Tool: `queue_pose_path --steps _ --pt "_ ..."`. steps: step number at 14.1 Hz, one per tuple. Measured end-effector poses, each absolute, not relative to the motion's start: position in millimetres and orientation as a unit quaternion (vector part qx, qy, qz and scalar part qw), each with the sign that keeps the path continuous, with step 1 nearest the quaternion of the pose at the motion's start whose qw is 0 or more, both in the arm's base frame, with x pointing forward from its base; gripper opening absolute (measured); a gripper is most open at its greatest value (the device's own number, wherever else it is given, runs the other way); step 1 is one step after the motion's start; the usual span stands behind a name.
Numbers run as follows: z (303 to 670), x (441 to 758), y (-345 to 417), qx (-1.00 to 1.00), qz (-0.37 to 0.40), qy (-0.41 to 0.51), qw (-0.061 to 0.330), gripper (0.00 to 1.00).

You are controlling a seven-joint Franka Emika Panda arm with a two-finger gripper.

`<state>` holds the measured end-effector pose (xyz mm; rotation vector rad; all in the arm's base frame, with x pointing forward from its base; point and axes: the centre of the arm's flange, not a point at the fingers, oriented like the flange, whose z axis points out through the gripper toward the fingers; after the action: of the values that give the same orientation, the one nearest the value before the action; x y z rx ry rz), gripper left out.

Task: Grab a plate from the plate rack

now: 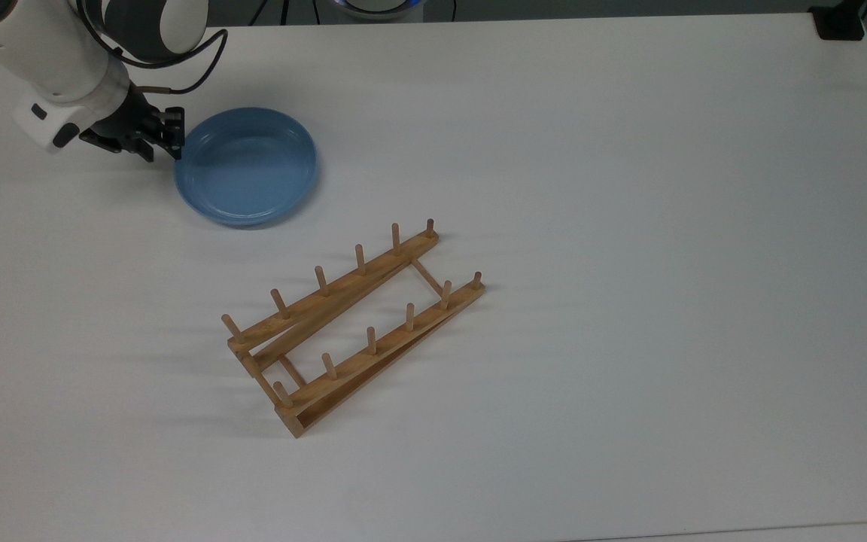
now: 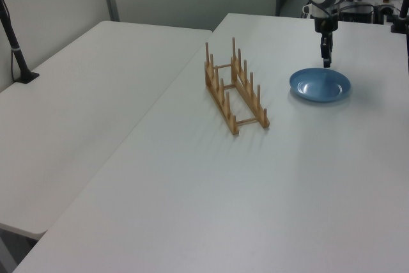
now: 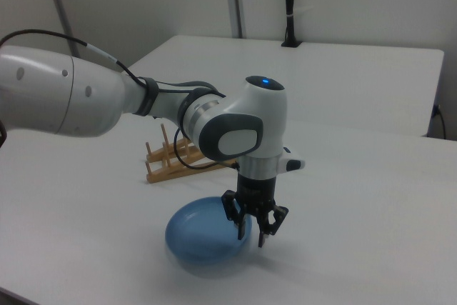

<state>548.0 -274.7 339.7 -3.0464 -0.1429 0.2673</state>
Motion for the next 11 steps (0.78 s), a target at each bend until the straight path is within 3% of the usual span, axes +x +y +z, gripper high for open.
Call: queue_pose_path --steps 3,4,5,11 --pt "349 551 -275 -0.996 0.080 -0.024 0.034 0.74" --pt "365 557 -268 -0.997 0.066 0.000 0.028 0.90" --pt "381 562 -260 -0.998 0.056 0.012 0.019 0.98" --pt "496 569 -142 -0.998 0.051 0.042 -0.021 1.00"
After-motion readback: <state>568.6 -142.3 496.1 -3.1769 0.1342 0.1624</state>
